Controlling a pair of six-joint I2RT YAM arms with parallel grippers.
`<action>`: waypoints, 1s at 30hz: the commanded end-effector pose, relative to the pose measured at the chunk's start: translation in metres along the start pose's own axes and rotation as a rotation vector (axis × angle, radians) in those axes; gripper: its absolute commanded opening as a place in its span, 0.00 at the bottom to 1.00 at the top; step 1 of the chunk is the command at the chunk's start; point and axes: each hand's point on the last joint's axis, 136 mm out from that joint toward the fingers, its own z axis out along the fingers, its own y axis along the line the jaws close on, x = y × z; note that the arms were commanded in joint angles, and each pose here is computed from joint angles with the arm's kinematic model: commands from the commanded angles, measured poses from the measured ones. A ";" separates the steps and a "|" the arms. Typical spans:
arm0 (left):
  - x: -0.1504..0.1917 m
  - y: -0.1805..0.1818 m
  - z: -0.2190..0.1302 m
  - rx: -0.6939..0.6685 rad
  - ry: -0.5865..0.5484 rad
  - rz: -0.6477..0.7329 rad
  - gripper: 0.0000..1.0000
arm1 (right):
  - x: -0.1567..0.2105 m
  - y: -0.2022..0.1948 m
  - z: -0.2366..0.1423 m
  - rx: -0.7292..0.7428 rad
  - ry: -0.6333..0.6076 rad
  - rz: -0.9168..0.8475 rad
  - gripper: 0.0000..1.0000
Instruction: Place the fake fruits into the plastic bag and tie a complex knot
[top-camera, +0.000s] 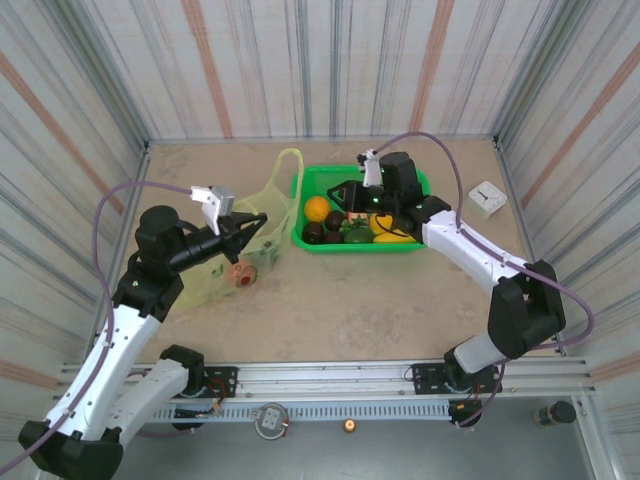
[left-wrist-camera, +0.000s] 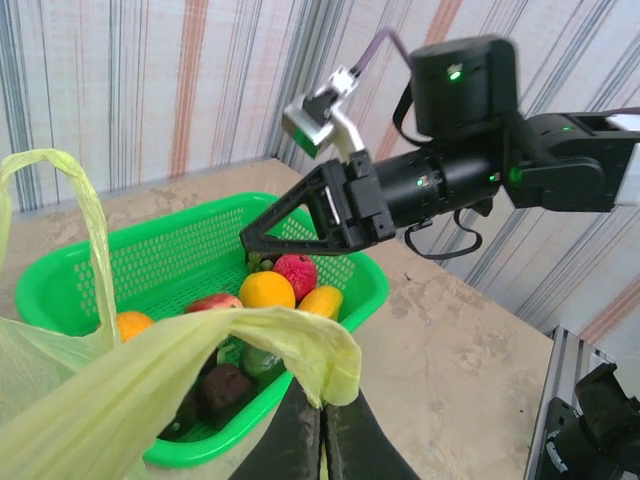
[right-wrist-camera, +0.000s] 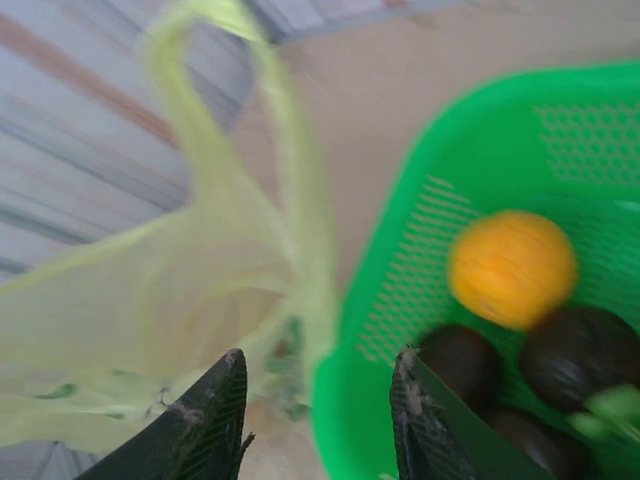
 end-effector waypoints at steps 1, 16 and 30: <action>0.003 -0.003 0.000 0.011 0.004 0.024 0.00 | 0.031 -0.032 0.009 0.092 0.150 0.074 0.48; 0.004 -0.006 0.002 0.022 0.011 0.026 0.00 | 0.063 -0.088 0.068 0.485 0.476 -0.195 0.57; 0.005 -0.007 0.002 0.028 0.012 0.025 0.00 | 0.072 -0.127 0.104 0.586 0.521 -0.183 0.69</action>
